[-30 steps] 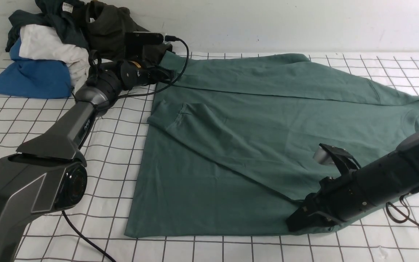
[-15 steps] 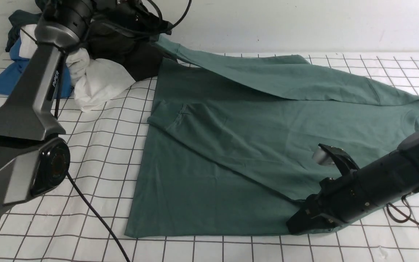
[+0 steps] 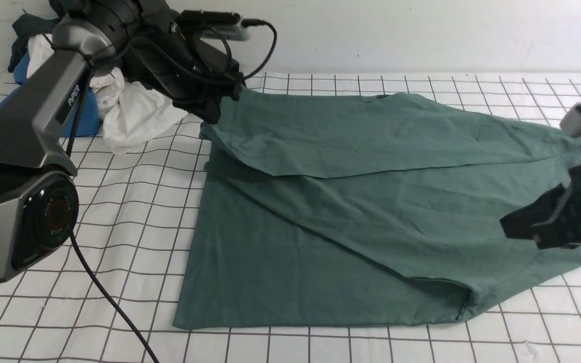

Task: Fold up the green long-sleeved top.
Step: Use the left arm to drag and drop the cuff onto the cuff closest to the left arm, then use both arms simultaneously to clamp the lower edge of the clothing fabric

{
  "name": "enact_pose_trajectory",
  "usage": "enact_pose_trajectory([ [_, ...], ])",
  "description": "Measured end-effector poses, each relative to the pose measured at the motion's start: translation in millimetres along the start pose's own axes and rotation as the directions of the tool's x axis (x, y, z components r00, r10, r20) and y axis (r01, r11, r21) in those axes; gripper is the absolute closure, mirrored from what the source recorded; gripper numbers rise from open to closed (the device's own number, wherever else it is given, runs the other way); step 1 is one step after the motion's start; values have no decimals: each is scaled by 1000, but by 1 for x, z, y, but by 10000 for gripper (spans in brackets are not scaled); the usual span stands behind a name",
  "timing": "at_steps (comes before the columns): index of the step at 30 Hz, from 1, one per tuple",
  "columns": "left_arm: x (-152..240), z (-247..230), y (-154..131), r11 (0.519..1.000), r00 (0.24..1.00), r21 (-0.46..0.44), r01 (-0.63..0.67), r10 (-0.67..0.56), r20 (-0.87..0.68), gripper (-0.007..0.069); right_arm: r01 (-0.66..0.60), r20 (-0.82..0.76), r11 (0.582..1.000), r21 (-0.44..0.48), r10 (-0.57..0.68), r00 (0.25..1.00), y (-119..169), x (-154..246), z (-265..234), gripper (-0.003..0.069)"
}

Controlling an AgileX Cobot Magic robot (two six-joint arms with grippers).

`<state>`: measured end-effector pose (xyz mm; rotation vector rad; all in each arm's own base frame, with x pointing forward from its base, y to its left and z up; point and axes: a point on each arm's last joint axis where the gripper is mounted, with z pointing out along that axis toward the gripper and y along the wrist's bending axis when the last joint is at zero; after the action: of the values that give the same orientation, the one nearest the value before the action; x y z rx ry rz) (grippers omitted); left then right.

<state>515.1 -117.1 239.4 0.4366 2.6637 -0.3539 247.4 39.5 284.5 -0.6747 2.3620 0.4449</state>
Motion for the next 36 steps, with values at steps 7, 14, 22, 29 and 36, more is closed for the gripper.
enact_pose_trajectory([
  [7,1,-16,-37,996,997,-44,-78,77,-11,632,19,32,999,39,-20,999,12,11,-7,669],
  [14,-7,-81,-70,988,986,-99,-120,130,101,632,101,18,995,22,-101,995,29,13,6,669],
  [22,37,-26,-57,991,986,-118,-69,50,-157,631,124,15,992,29,-124,992,31,13,7,669],
  [29,58,10,-41,975,968,-215,-63,7,-252,529,196,13,981,-2,-196,980,42,11,11,669],
  [36,48,-46,-56,968,983,-224,-112,75,-165,276,208,13,978,-4,-208,978,42,11,11,669],
])
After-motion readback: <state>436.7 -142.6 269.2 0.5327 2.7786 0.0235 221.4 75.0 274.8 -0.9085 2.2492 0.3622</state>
